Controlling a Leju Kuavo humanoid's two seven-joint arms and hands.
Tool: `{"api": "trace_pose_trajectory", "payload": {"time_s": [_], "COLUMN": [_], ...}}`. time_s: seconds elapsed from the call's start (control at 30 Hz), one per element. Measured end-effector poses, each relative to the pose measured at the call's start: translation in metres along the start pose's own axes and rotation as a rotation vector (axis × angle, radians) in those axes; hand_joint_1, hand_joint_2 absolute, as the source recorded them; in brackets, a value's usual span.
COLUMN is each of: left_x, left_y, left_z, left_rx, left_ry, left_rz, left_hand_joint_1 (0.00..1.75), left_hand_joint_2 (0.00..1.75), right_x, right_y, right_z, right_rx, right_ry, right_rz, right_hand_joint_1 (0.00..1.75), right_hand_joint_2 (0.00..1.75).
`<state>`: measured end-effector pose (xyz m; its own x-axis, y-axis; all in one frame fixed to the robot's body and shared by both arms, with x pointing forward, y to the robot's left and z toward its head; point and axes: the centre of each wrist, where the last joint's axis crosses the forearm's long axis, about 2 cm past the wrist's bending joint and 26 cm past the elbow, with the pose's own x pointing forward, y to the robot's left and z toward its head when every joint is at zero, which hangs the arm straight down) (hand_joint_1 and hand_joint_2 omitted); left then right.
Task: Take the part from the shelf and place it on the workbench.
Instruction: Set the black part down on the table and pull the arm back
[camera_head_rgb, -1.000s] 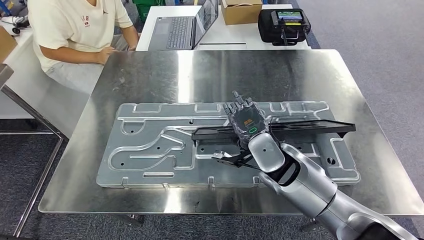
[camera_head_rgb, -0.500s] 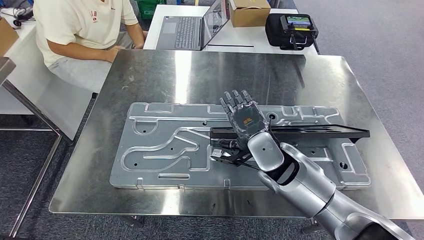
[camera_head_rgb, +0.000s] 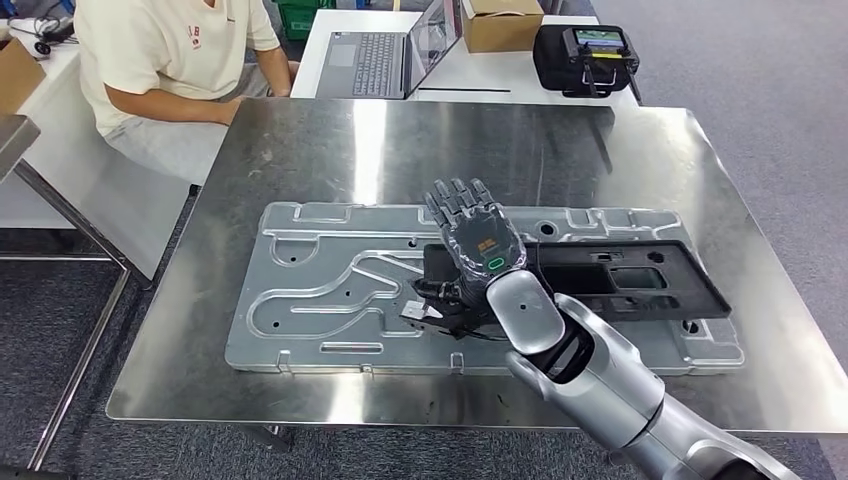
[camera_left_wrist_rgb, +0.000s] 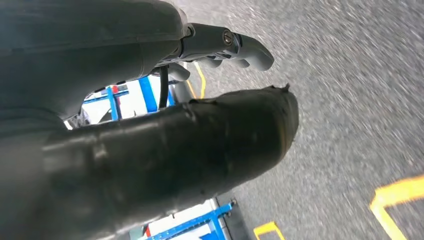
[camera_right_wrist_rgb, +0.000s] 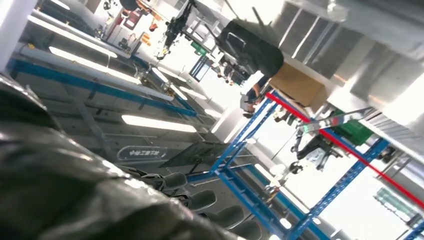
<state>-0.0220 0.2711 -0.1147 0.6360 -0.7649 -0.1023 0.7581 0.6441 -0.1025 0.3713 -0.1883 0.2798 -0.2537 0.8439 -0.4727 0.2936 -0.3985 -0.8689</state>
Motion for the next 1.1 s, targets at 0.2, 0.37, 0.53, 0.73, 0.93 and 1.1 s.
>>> {"api": "trace_pose_trajectory", "payload": {"time_s": [0.2, 0.37, 0.53, 0.73, 0.93, 1.1], "left_x": [0.001, 0.001, 0.001, 0.001, 0.001, 0.006], "left_y": [-0.001, -0.003, -0.002, -0.004, -0.006, -0.011], "left_z": [0.000, 0.000, 0.000, 0.000, 0.000, 0.000], "left_rx": [0.023, 0.028, 0.040, 0.041, 0.044, 0.038], "left_ry": [0.001, 0.010, 0.023, 0.032, 0.034, 0.019], "left_rz": [-0.030, -0.038, -0.049, -0.050, -0.049, -0.041], "left_hand_joint_1": [0.00, 0.00, 0.00, 0.00, 0.00, 0.00], "left_hand_joint_2": [1.31, 1.75, 1.75, 1.75, 1.75, 1.75], "right_x": [0.000, 0.003, 0.006, 0.001, 0.001, 0.015], "right_y": [-0.009, -0.013, -0.014, -0.016, -0.012, -0.017], "right_z": [0.003, 0.006, 0.013, 0.027, 0.045, 0.082], "right_rx": [-0.038, -0.065, -0.094, -0.163, -0.201, -0.310], "right_ry": [0.016, 0.032, 0.055, 0.093, 0.087, 0.052], "right_rz": [-0.017, -0.026, -0.056, -0.136, -0.278, -0.523], "right_hand_joint_1": [0.00, 0.00, 0.00, 0.00, 0.00, 0.00], "right_hand_joint_2": [0.00, 0.00, 0.00, 0.00, 0.00, 0.00]}}
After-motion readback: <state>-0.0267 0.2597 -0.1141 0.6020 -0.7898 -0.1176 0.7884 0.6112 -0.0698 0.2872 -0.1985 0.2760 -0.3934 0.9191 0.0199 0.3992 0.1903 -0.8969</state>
